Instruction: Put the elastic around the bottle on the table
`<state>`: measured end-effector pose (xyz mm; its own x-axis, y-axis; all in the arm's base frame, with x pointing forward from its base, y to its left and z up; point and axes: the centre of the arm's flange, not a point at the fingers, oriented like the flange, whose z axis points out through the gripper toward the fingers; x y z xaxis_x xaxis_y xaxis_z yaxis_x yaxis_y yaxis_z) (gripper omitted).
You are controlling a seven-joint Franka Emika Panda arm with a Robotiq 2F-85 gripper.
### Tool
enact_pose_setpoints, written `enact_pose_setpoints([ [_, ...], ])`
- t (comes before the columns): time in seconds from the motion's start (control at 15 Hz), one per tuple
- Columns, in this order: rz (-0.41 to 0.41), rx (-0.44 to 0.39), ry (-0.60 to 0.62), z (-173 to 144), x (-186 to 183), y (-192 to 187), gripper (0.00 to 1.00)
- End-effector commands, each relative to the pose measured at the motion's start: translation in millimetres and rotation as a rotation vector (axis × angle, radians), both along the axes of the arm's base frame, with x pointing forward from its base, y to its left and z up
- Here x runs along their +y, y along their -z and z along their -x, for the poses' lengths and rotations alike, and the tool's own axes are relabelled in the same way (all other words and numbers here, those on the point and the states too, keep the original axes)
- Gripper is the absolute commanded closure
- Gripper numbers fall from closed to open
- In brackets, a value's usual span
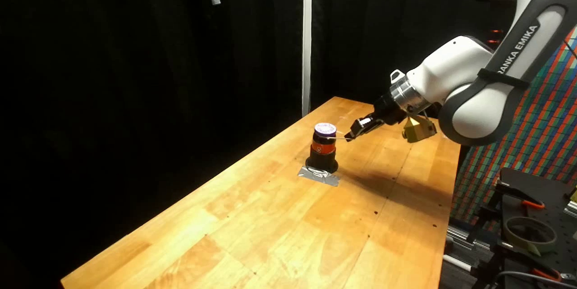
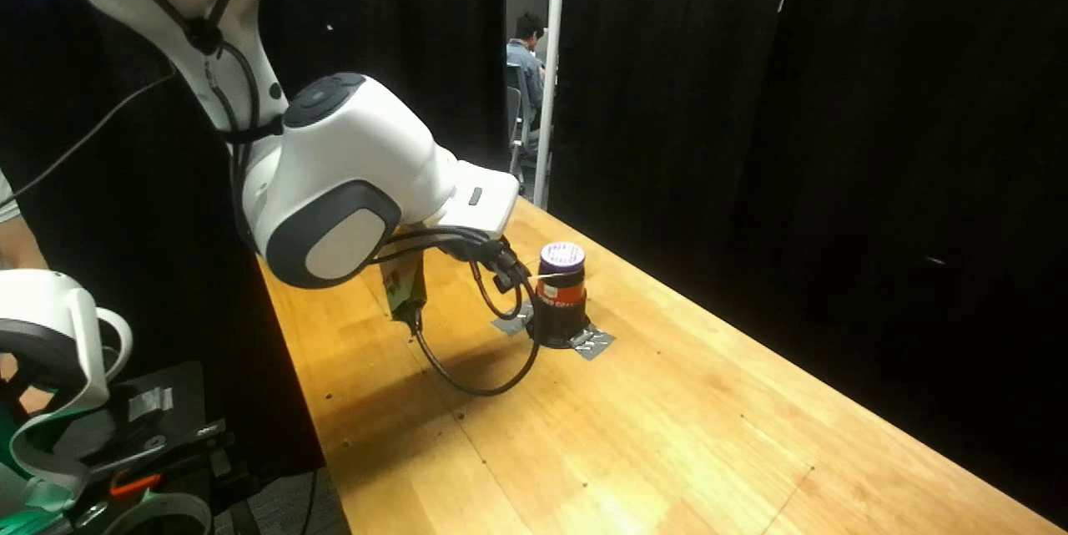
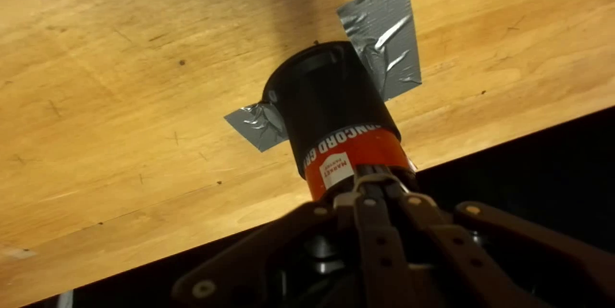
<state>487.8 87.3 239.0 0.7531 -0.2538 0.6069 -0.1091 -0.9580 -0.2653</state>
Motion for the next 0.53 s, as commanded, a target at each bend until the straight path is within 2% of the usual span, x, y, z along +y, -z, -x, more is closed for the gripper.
enact_pose_setpoints([
  [0.0,-0.076,-0.091,0.022,26,-10,5,0.92],
  [0.47,-0.126,-0.316,0.039,63,-20,9,0.91],
])
